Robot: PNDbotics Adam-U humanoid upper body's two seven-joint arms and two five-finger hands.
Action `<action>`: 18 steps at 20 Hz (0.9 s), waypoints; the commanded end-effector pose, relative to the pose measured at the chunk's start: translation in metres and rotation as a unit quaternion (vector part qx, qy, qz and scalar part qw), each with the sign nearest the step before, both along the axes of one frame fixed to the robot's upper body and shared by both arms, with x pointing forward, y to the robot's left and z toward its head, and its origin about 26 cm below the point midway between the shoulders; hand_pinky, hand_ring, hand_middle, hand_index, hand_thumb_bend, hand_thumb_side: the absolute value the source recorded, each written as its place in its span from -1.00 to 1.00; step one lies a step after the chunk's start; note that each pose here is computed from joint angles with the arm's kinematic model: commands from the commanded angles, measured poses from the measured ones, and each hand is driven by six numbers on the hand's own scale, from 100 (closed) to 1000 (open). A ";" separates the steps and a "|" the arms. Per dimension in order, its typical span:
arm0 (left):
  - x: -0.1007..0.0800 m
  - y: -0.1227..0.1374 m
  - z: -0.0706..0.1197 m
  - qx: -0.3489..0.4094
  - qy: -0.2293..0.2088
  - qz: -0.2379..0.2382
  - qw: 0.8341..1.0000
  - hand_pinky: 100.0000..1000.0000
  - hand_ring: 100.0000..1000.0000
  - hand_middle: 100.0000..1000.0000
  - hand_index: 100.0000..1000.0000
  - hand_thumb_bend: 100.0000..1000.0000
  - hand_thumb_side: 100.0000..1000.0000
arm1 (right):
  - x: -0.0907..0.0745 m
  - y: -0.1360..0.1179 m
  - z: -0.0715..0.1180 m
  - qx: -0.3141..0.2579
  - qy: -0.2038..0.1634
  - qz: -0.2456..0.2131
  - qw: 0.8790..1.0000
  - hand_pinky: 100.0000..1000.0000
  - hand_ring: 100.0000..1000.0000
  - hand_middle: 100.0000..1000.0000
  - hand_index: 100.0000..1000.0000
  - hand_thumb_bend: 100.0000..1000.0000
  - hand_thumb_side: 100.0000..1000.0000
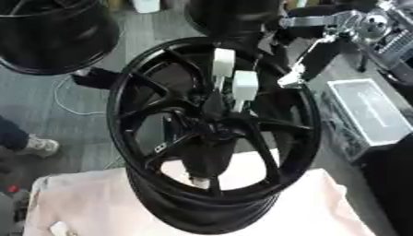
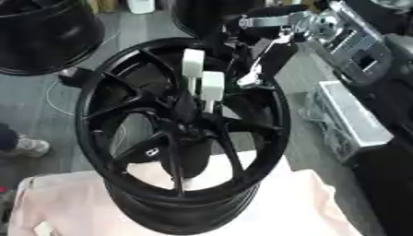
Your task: Pull the pin out of the wheel hub.
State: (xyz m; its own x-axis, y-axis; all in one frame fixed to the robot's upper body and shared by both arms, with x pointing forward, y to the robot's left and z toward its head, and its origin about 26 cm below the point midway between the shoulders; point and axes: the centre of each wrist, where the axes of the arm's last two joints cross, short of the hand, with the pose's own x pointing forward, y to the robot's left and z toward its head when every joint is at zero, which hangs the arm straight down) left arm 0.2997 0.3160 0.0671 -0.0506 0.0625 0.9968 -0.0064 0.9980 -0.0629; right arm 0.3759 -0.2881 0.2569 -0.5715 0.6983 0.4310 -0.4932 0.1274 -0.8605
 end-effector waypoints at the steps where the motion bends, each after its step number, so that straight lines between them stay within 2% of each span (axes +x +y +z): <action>1: 0.001 0.002 0.007 0.010 -0.010 -0.004 1.000 -0.17 -0.06 0.15 0.34 -0.44 0.84 | 0.001 -0.002 0.009 -0.010 -0.010 -0.003 1.000 -0.27 -0.33 0.45 0.74 -0.19 -0.77; 11: 0.001 0.001 0.007 0.009 -0.010 -0.006 1.000 -0.17 -0.06 0.15 0.34 -0.44 0.85 | 0.007 0.001 -0.003 -0.018 0.008 -0.001 1.000 -0.27 -0.34 0.45 0.73 -0.18 -0.79; 18: 0.001 0.001 0.008 0.009 -0.012 -0.006 1.000 -0.17 -0.06 0.15 0.34 -0.44 0.85 | 0.013 0.003 -0.009 -0.014 0.008 -0.007 1.000 -0.28 -0.34 0.44 0.73 -0.17 -0.78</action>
